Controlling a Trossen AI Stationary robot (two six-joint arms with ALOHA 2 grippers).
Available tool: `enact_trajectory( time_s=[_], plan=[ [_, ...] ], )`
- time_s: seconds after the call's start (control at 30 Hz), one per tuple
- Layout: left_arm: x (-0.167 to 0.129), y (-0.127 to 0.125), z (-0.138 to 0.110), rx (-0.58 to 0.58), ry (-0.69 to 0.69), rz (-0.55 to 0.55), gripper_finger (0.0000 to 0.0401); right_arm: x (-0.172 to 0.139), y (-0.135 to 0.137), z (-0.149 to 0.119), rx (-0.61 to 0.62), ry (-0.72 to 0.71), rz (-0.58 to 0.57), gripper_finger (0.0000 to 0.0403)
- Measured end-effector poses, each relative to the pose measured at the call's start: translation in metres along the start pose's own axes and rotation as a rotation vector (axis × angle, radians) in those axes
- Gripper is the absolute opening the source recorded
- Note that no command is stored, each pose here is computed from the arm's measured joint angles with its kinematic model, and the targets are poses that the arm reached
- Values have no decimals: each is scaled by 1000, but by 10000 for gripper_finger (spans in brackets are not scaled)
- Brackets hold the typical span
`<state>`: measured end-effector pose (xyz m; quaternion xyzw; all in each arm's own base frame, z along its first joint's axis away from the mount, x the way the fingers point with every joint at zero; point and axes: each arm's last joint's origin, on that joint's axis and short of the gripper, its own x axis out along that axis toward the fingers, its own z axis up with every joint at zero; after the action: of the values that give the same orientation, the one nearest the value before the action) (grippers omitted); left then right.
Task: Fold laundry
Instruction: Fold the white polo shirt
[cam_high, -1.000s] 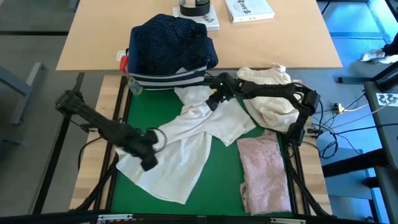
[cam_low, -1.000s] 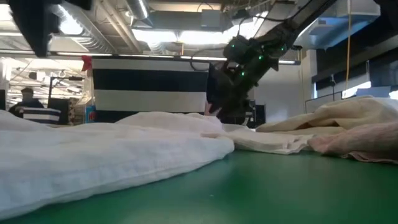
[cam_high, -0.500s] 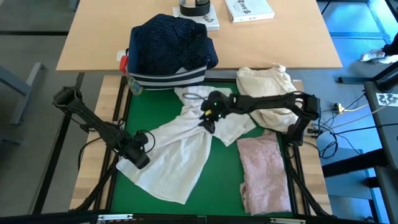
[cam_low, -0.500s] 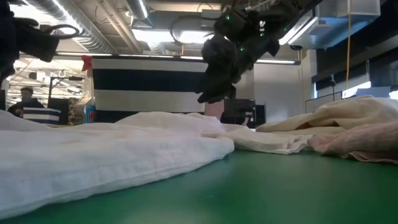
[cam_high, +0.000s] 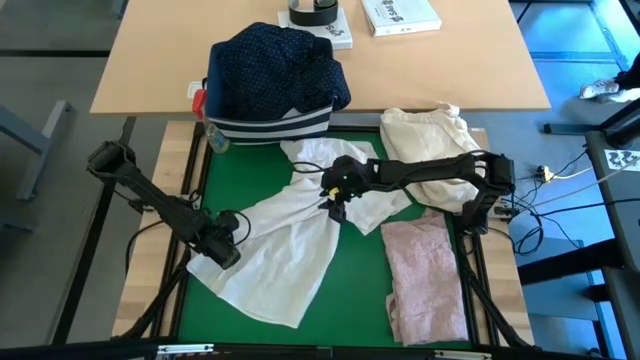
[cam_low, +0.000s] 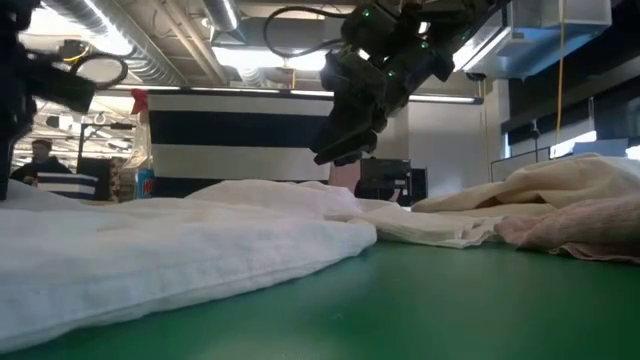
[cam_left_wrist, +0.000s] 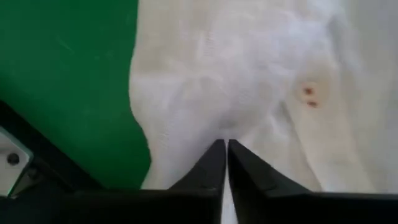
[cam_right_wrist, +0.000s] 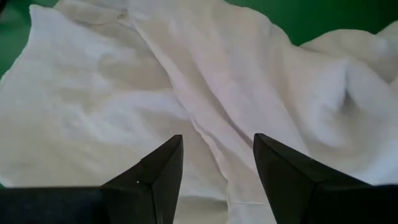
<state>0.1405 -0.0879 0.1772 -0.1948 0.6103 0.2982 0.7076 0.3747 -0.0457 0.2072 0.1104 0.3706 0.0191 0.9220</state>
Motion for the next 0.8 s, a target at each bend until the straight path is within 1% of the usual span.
enact_trajectory(
  time_s=[0.1,0.2,0.3,0.33,0.4,0.47,0.57,0.67,0.73,0.8],
  plan=[
    [-25,-4,5,-8,61,-37,4,0,0,-2,-1,21,6,198],
    [-62,-8,12,-30,112,-134,2,0,2,-3,-24,32,59,198],
    [-94,-8,20,-66,59,-219,1,0,4,-2,-41,21,120,198],
    [-101,-7,22,-80,22,-238,1,0,4,-1,-46,15,129,198],
    [-107,-7,26,-96,-75,-242,3,0,4,-1,-49,11,133,198],
    [-104,-8,26,-82,-156,-213,8,0,4,-1,-49,11,133,198],
    [-91,-12,29,-27,-203,-185,26,0,4,-1,-48,12,132,198],
    [-67,-16,32,27,-209,-170,57,0,4,-1,-15,16,132,198],
    [-50,-16,32,75,-188,-159,81,0,4,-1,12,18,132,198],
    [-32,-13,30,121,-154,-126,105,0,4,-1,28,20,131,198]
  ],
)
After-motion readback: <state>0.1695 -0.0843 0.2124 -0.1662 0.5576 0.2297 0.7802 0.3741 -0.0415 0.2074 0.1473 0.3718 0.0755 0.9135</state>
